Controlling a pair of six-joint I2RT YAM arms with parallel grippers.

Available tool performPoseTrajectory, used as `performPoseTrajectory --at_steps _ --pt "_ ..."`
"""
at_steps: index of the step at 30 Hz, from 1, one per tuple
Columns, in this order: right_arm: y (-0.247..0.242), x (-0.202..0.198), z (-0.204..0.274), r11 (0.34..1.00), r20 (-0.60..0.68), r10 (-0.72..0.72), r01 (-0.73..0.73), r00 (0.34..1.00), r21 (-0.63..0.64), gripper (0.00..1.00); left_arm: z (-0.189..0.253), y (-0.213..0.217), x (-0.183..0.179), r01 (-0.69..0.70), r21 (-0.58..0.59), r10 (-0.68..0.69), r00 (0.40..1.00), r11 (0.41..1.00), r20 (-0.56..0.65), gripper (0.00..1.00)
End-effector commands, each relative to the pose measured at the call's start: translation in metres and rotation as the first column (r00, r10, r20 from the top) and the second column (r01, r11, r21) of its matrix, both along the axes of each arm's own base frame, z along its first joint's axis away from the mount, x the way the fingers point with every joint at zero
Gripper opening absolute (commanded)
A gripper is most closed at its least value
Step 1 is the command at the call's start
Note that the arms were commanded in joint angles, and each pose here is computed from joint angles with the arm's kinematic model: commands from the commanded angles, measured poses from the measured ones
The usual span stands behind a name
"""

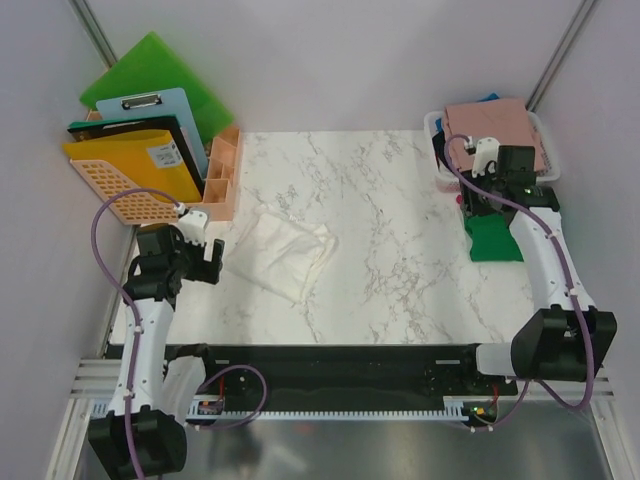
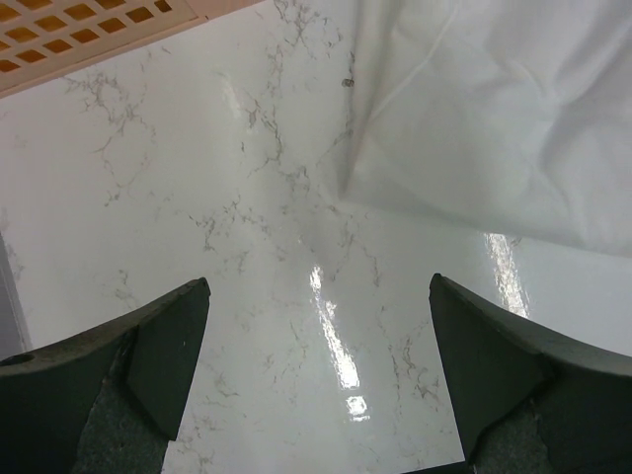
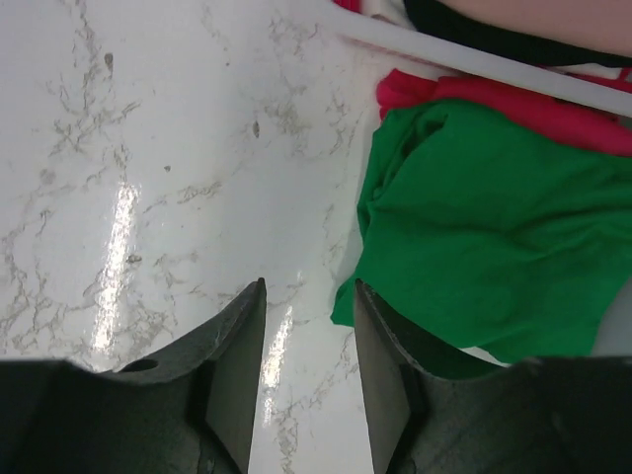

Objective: Fold and stack the t-shirts
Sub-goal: Fold the tshirt

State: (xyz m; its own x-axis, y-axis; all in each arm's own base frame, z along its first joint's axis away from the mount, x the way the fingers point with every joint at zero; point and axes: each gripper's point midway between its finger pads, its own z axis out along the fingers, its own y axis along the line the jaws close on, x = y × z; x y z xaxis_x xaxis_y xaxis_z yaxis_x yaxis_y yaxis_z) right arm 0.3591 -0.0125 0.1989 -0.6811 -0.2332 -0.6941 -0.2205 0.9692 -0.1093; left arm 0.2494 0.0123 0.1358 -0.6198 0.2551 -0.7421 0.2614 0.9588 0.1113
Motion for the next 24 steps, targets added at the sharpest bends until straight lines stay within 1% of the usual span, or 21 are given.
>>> performPoseTrajectory --at_steps 1,3,5,6,7,8,9,10,11,13,14,16,17,20,21,23,24 --pt "-0.020 0.009 0.047 0.993 0.159 -0.100 0.088 0.982 0.080 0.48 0.018 0.004 0.001 -0.016 0.025 0.014 0.996 1.000 0.084 1.00" --pt "-0.039 0.014 0.042 0.983 0.135 -0.174 0.163 0.975 0.086 0.50 0.015 0.006 -0.002 -0.019 0.038 0.015 0.996 0.999 0.086 1.00" --pt "-0.047 0.017 0.028 0.977 0.098 -0.205 0.199 0.974 0.073 0.50 0.015 0.004 0.000 -0.015 0.030 0.013 0.996 0.999 0.086 1.00" --pt "-0.053 0.018 0.018 0.972 0.076 -0.230 0.225 0.970 0.062 0.47 0.015 0.003 0.002 -0.014 0.022 0.012 0.997 1.000 0.083 1.00" --pt "-0.068 0.017 0.010 0.956 0.063 -0.292 0.290 0.954 0.038 0.46 0.013 0.004 0.004 -0.020 0.015 0.019 0.997 1.000 0.070 1.00" --pt "-0.077 0.019 -0.005 0.946 0.035 -0.324 0.323 0.945 0.034 0.44 0.016 0.005 0.007 -0.034 0.009 0.033 0.997 0.999 0.074 1.00" --pt "-0.084 0.015 -0.020 0.935 -0.002 -0.353 0.352 0.936 0.044 0.44 0.017 0.006 0.009 -0.044 0.009 0.043 0.996 0.999 0.072 1.00" --pt "-0.085 0.014 -0.029 0.932 -0.026 -0.352 0.353 0.936 0.084 0.44 0.018 0.010 0.010 -0.063 0.018 0.062 0.996 0.998 0.070 1.00" --pt "-0.097 0.011 -0.040 0.906 -0.059 -0.402 0.406 0.914 0.120 0.47 0.022 0.012 0.013 -0.078 0.017 0.076 0.993 0.997 0.088 1.00" --pt "-0.099 0.006 -0.057 0.894 -0.096 -0.415 0.426 0.905 0.141 0.53 0.028 0.016 0.016 -0.102 0.028 0.098 0.988 0.994 0.116 1.00" --pt "-0.106 0.005 -0.061 0.881 -0.095 -0.448 0.457 0.889 0.121 0.57 0.034 0.019 0.017 -0.124 0.023 0.119 0.983 0.992 0.143 1.00" --pt "-0.111 0.001 -0.071 0.875 -0.103 -0.466 0.475 0.879 0.097 0.60 0.042 0.026 0.019 -0.163 0.042 0.154 0.972 0.986 0.175 1.00" --pt "-0.114 -0.001 -0.074 0.869 -0.101 -0.479 0.487 0.872 0.086 0.61 0.053 0.030 0.022 -0.177 0.056 0.161 0.961 0.983 0.223 1.00" --pt "-0.116 -0.003 -0.067 0.865 -0.080 -0.483 0.490 0.872 0.106 0.61 0.078 0.041 0.024 -0.224 0.096 0.184 0.931 0.970 0.315 1.00" --pt "-0.114 -0.005 -0.066 0.867 -0.077 -0.478 0.484 0.875 0.117 0.61 0.093 0.043 0.024 -0.237 0.102 0.184 0.910 0.966 0.370 1.00" --pt "-0.114 -0.008 -0.062 0.863 -0.063 -0.487 0.491 0.871 0.117 0.61 0.107 0.045 0.023 -0.257 0.096 0.195 0.887 0.962 0.418 1.00" --pt "-0.116 -0.010 -0.061 0.862 -0.060 -0.492 0.496 0.869 0.108 0.61 0.117 0.050 0.021 -0.286 0.099 0.212 0.865 0.953 0.455 1.00"
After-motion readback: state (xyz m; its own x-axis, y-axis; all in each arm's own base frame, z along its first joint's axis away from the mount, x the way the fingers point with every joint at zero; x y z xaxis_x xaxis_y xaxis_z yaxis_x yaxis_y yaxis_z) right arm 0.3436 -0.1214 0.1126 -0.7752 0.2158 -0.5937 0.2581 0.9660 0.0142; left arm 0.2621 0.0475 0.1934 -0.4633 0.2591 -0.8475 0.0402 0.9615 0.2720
